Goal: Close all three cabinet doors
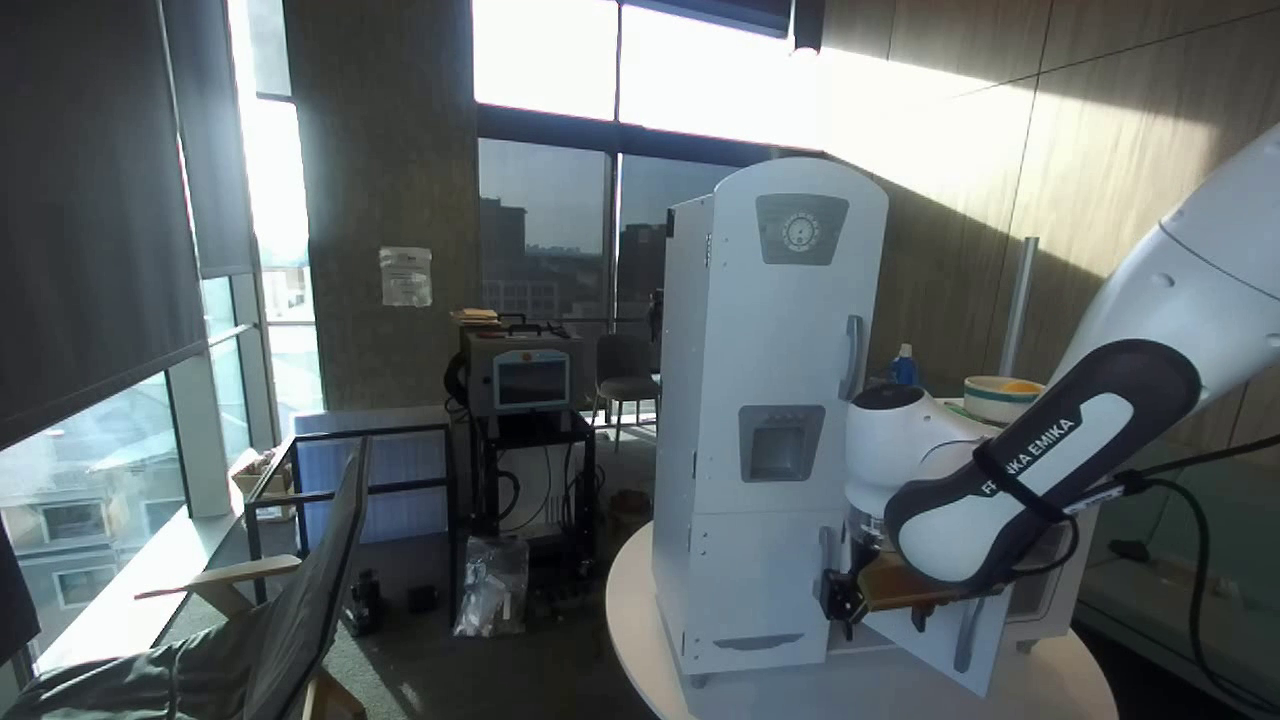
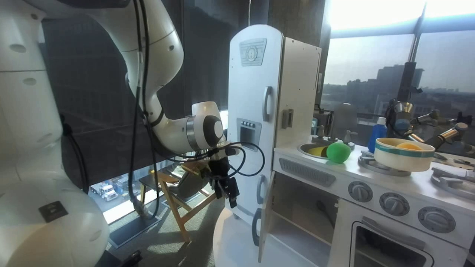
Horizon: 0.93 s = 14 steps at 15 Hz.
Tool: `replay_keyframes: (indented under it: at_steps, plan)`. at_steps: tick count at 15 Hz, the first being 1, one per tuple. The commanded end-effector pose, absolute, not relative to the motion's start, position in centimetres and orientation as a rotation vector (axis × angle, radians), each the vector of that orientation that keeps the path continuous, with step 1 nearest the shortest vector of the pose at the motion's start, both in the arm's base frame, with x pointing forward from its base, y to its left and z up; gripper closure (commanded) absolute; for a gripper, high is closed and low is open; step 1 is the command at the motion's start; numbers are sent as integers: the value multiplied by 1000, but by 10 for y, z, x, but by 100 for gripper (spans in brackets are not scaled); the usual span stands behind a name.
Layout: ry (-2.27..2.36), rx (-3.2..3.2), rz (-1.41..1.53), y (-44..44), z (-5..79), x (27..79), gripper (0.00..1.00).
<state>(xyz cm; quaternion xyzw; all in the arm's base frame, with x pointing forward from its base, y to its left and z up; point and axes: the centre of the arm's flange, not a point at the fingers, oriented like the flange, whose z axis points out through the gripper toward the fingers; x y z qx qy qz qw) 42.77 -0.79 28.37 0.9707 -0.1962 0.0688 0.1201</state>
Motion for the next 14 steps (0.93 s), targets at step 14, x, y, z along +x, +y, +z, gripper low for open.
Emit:
replay_keyframes:
  at_steps: [14]
  plan:
    - [-694, 2640, 330, -129, 326, 392, 0]
